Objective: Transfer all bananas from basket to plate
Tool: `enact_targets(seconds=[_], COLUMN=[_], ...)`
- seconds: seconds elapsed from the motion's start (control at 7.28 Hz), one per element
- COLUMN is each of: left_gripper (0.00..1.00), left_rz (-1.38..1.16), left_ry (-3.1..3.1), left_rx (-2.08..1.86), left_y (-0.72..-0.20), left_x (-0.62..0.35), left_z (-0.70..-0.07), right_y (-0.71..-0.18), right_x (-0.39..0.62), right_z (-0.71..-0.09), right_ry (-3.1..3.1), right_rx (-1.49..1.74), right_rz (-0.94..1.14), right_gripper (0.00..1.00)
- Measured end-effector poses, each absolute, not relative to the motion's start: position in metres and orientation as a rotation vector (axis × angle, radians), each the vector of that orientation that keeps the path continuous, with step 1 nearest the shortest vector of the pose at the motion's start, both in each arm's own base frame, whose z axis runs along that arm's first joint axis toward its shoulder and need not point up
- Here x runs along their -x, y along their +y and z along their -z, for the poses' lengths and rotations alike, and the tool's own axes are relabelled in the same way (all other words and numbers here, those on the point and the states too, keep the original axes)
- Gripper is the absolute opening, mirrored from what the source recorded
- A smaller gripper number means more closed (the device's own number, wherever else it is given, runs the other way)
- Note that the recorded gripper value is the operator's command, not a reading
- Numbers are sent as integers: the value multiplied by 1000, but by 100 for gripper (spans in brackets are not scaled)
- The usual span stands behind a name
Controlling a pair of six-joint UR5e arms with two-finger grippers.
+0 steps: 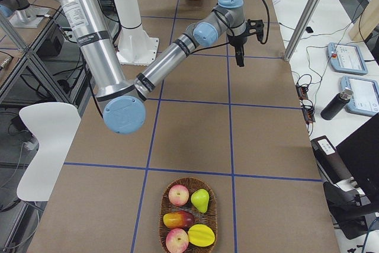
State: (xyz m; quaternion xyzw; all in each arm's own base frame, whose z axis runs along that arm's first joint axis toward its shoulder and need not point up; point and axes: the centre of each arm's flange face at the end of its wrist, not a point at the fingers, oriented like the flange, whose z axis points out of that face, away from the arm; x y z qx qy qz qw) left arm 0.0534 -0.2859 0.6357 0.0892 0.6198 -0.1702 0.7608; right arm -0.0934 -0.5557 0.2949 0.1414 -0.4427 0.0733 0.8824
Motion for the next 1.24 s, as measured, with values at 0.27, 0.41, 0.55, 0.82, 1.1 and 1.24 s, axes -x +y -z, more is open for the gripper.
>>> enact_targets(seconds=[0.27,0.41,0.55,0.82,1.1,1.24], left_gripper=[9,22,35,63,78,78], left_rz=[452,478,498,503,466,425], left_ry=[1432,1449,1454,1459,1464,1461], left_rx=[-176,-189,-210,-230,-250,-261], left_y=[-264,-261,-260,-256,-260,-259], left_x=[-41,-38,-36,-33,-36,-38], left_z=[-665,-670,-679,-692,-693,-694], right_y=[-566,-567,-567,-564,-562,-561], right_x=[33,22,15,3,-6,-7], right_z=[-332,-339,-344,-354,-360,-361], right_ry=[-942,-946,-945,-937,-932,-930], right_rx=[-296,-296,-297,-303,-308,-308], right_rz=[-105,-101,-102,-101,-101,-103], right_gripper=[100,100,100,100,100,100])
